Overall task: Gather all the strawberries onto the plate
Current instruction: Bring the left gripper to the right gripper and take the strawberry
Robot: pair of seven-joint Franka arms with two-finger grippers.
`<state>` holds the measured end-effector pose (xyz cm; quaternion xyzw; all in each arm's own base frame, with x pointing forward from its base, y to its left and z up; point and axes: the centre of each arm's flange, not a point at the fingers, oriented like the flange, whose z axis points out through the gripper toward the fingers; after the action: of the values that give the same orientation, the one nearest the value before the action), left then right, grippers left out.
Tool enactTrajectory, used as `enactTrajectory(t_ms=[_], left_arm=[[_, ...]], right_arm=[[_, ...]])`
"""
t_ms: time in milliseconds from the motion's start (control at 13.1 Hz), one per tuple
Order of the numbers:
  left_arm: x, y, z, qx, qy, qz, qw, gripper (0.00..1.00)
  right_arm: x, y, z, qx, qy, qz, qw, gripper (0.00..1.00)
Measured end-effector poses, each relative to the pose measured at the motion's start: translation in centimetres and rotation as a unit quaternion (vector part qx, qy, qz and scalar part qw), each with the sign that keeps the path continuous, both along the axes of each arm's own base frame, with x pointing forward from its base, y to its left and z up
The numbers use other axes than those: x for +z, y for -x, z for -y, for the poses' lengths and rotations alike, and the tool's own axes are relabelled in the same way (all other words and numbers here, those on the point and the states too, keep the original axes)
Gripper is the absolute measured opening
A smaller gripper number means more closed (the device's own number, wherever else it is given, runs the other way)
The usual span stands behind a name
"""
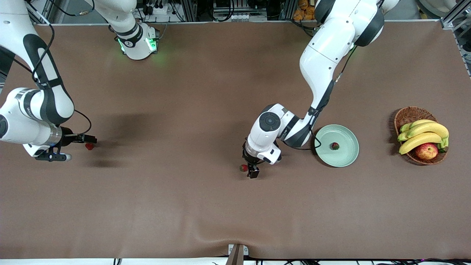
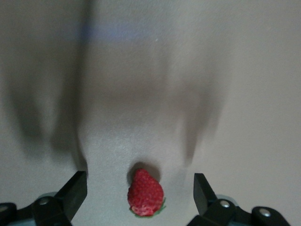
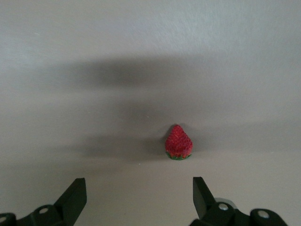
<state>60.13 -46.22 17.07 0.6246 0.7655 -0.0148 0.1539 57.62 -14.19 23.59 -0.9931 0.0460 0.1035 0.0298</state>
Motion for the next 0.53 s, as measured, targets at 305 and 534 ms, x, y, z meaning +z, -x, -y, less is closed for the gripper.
enactTrajectory(t_ms=[305,534], left_arm=[[0.0,0.3,0.6,-0.004,0.003,0.003,1.0,0.86],[0.5,0.2,0.9,-0.011,0.006,0.01,1.0,0.48]], right_arm=[[-3.3,0.5,1.2,-0.025,0.015,-0.015,0.999,1.0],[-5.7,1.1,3.2,-0.02,0.027,-0.014,0.999,1.0]])
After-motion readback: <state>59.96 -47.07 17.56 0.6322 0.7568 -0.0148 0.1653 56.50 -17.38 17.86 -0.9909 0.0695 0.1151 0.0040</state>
